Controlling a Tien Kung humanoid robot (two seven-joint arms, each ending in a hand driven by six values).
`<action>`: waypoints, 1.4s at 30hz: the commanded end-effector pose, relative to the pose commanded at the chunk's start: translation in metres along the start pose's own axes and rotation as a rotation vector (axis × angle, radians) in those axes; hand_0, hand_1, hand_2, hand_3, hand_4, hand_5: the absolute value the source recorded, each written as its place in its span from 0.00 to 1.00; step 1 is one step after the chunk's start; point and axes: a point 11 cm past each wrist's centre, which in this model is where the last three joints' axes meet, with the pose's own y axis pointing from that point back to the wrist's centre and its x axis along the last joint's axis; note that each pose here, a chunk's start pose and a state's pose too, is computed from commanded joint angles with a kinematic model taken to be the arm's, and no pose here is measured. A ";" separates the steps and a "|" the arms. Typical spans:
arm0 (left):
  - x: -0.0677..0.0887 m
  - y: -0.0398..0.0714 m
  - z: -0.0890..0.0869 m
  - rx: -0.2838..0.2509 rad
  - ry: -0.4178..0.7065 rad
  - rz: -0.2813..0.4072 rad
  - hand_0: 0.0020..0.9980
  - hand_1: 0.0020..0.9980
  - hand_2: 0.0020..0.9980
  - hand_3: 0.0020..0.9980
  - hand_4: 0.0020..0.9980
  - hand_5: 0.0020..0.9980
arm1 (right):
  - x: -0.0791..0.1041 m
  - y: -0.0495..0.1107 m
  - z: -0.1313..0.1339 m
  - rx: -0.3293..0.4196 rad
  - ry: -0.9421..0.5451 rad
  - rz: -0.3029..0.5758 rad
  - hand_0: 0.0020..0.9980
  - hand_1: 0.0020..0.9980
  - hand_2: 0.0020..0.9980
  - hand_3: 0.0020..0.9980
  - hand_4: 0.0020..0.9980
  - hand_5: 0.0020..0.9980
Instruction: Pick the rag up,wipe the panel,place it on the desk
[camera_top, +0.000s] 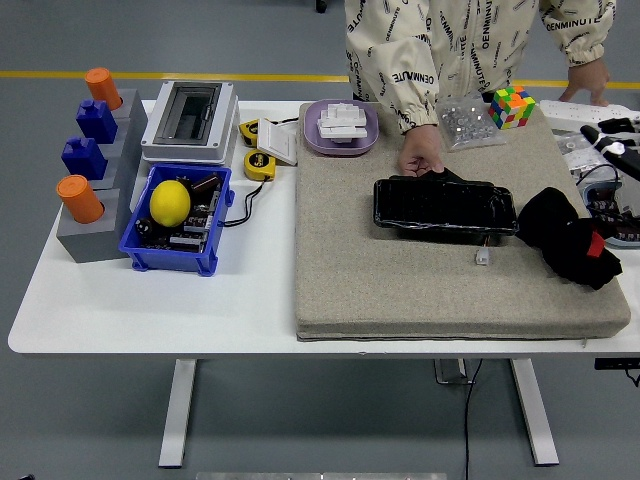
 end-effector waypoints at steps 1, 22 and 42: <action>0.000 0.000 0.000 0.000 0.000 0.000 0.61 0.64 0.66 0.56 0.63 0.45 | -0.002 0.000 0.003 -0.007 0.025 -0.004 0.71 0.68 0.76 0.76 1.00 0.70; 0.004 0.000 -0.006 0.013 -0.004 0.006 0.60 0.64 0.66 0.56 0.63 0.44 | -0.032 -0.010 0.049 -0.069 0.716 -0.035 0.80 0.77 0.85 0.84 1.00 0.69; 0.003 0.000 -0.003 0.007 -0.004 0.004 0.61 0.64 0.66 0.56 0.63 0.45 | -0.050 -0.015 0.050 -0.123 0.620 -0.038 0.81 0.77 0.85 0.85 1.00 0.68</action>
